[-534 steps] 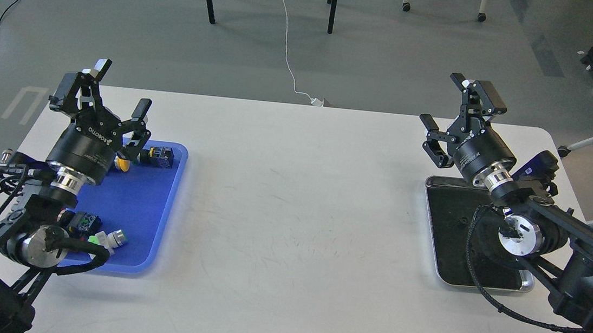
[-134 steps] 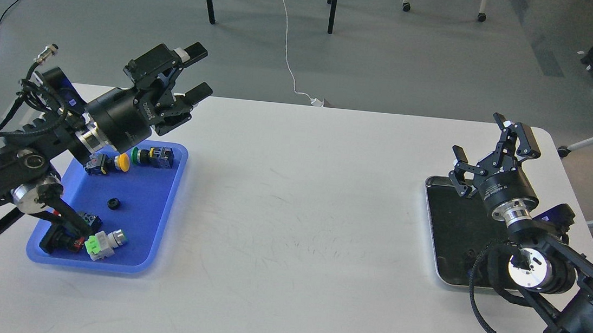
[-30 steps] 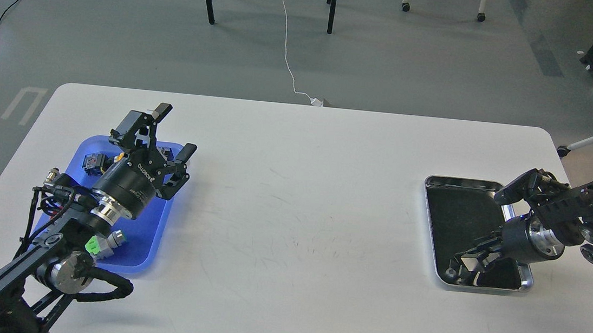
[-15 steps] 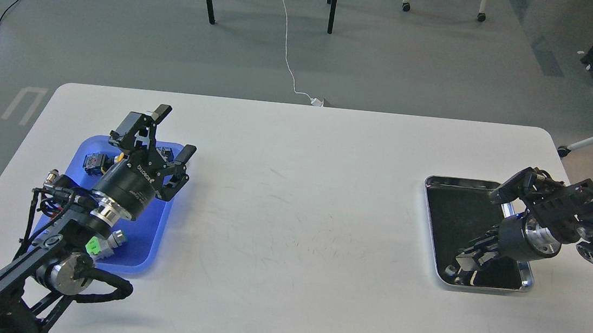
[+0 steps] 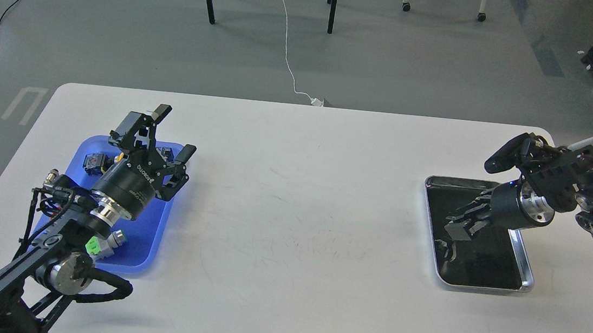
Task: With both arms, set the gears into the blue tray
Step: 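Carry the second gear to the table center and release it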
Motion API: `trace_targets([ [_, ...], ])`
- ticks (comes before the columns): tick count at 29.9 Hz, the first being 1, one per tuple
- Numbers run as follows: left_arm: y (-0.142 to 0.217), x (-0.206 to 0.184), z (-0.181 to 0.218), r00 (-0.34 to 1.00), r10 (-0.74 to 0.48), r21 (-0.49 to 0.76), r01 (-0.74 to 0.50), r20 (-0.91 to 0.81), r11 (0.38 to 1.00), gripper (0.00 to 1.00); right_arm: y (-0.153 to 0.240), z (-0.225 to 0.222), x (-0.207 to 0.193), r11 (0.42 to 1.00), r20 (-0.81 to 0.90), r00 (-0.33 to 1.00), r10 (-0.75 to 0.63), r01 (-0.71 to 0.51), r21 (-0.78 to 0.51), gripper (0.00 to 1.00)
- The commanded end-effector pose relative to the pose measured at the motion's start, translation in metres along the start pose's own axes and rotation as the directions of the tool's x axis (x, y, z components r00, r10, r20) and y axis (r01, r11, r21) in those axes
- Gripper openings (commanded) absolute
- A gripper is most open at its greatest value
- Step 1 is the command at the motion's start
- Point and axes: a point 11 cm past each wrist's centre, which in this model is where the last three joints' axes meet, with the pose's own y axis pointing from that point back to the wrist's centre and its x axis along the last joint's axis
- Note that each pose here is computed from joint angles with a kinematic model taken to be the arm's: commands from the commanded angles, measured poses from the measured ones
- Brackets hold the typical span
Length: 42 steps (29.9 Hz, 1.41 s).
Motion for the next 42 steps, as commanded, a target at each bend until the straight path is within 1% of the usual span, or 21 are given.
trace_targets([
  [1, -0.002, -0.003, 0.003, 1.0, -0.01, -0.009, 0.01, -0.002, 1.0, 0.98, -0.009, -0.021, 0.039, 0.998, -0.05, 0.998, 0.045, -0.043, 0.046, 0.21],
  [3, -0.002, -0.004, 0.004, 1.0, -0.012, -0.01, 0.012, -0.001, 1.0, 0.98, -0.015, -0.03, 0.056, 0.996, -0.062, 0.996, 0.065, -0.061, 0.067, 0.21],
  [5, -0.002, -0.003, 0.004, 1.0, -0.012, -0.01, 0.012, 0.001, 1.0, 0.98, -0.03, -0.047, 0.077, 0.992, -0.076, 0.994, 0.081, -0.073, 0.1, 0.21],
  [11, -0.001, -0.002, 0.005, 1.0, -0.007, -0.01, 0.007, 0.004, 1.0, 0.98, -0.068, -0.078, 0.114, 0.989, -0.106, 0.99, 0.089, -0.076, 0.125, 0.21],
  [14, -0.001, -0.001, 0.006, 1.0, -0.005, -0.012, 0.005, 0.006, 1.0, 0.98, -0.086, -0.097, 0.125, 0.987, -0.116, 0.99, 0.08, -0.063, 0.145, 0.21],
  [18, -0.001, -0.001, 0.006, 1.0, -0.005, -0.012, 0.005, 0.006, 1.0, 0.98, -0.086, -0.097, 0.125, 0.987, -0.116, 0.99, 0.08, -0.063, 0.145, 0.21],
  [19, 0.0, 0.0, 0.006, 1.0, -0.002, -0.011, 0.002, 0.009, 1.0, 0.98, -0.11, -0.132, 0.135, 0.982, -0.146, 0.987, 0.068, -0.041, 0.185, 0.21],
  [22, 0.002, 0.002, 0.005, 1.0, 0.002, -0.007, -0.002, 0.01, 1.0, 0.98, -0.12, -0.145, 0.127, 0.98, -0.183, 0.983, 0.035, 0.002, 0.198, 0.21],
  [27, 0.002, 0.003, 0.006, 1.0, 0.005, -0.008, -0.004, 0.012, 1.0, 0.98, -0.131, -0.149, 0.107, 0.977, -0.189, 0.982, -0.009, 0.049, 0.206, 0.22],
  [32, 0.002, 0.003, 0.006, 1.0, 0.004, -0.007, -0.004, 0.012, 1.0, 0.98, -0.135, -0.152, 0.101, 0.975, -0.18, 0.983, -0.018, 0.057, 0.216, 0.22],
  [42, 0.002, 0.003, 0.005, 1.0, 0.005, -0.006, -0.004, 0.012, 1.0, 0.98, -0.135, -0.152, 0.101, 0.975, -0.179, 0.984, -0.016, 0.056, 0.217, 0.22],
])
